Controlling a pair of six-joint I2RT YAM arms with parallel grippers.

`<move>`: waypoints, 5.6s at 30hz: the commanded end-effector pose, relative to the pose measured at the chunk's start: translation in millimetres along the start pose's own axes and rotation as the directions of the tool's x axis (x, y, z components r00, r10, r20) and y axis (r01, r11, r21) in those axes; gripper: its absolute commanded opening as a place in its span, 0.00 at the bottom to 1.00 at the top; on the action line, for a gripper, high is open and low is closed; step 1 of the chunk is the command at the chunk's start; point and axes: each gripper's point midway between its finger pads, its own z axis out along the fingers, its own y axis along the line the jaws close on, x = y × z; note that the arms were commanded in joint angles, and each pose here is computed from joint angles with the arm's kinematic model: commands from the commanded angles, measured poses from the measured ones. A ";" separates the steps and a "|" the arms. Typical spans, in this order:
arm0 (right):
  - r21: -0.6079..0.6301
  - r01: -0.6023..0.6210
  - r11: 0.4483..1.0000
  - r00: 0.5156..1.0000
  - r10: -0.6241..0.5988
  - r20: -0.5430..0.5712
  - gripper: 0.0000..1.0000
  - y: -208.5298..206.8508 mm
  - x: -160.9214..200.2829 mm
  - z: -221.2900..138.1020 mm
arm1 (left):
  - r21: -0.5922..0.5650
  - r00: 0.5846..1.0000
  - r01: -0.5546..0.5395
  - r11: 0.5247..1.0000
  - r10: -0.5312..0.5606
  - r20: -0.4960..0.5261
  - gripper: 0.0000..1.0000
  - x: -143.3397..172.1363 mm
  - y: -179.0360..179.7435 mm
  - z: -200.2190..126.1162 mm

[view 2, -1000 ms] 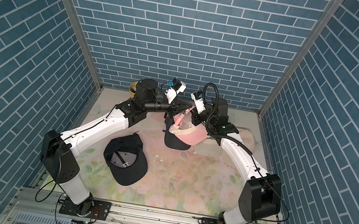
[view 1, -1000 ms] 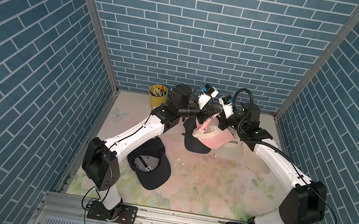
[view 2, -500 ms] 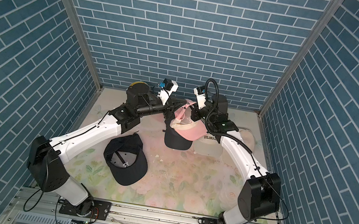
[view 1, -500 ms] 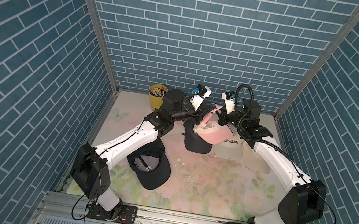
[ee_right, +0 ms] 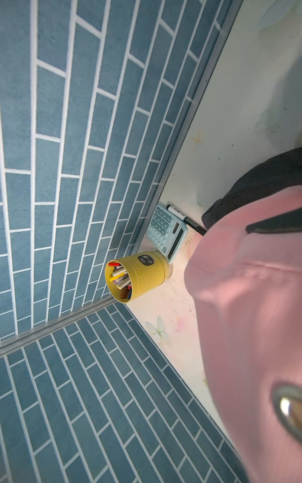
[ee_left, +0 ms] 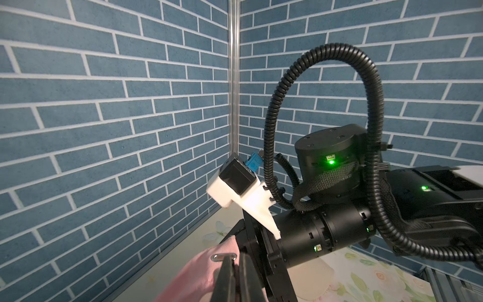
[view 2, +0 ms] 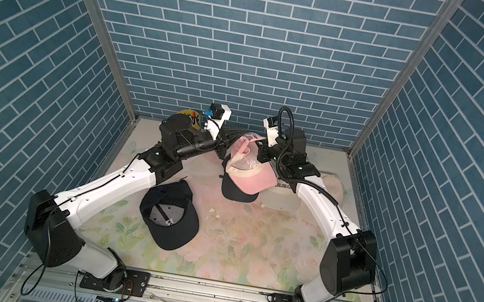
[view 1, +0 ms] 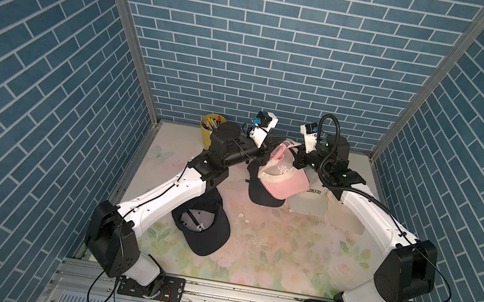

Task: Open the adjustable buckle of the baseball cap
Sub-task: Open the adjustable buckle on the baseball cap, then pull the adjustable strap on the baseball cap.

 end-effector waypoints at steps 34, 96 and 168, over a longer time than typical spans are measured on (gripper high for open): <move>-0.053 0.031 0.998 0.999 -0.029 0.025 0.00 24.9 -64.4 -18.6 | 0.018 0.997 -0.026 1.000 0.027 -0.071 0.60 51.3 -7.8 30.1; -0.023 0.568 0.823 0.805 -0.550 0.222 0.35 59.1 -51.5 -51.5 | 0.388 0.962 0.255 0.886 -0.190 -0.198 0.00 24.6 -24.4 30.4; 0.125 0.255 0.959 0.911 -0.282 0.300 0.00 22.6 -82.2 -37.3 | 0.408 0.898 0.429 0.806 -0.427 -0.103 0.10 24.5 -18.7 29.0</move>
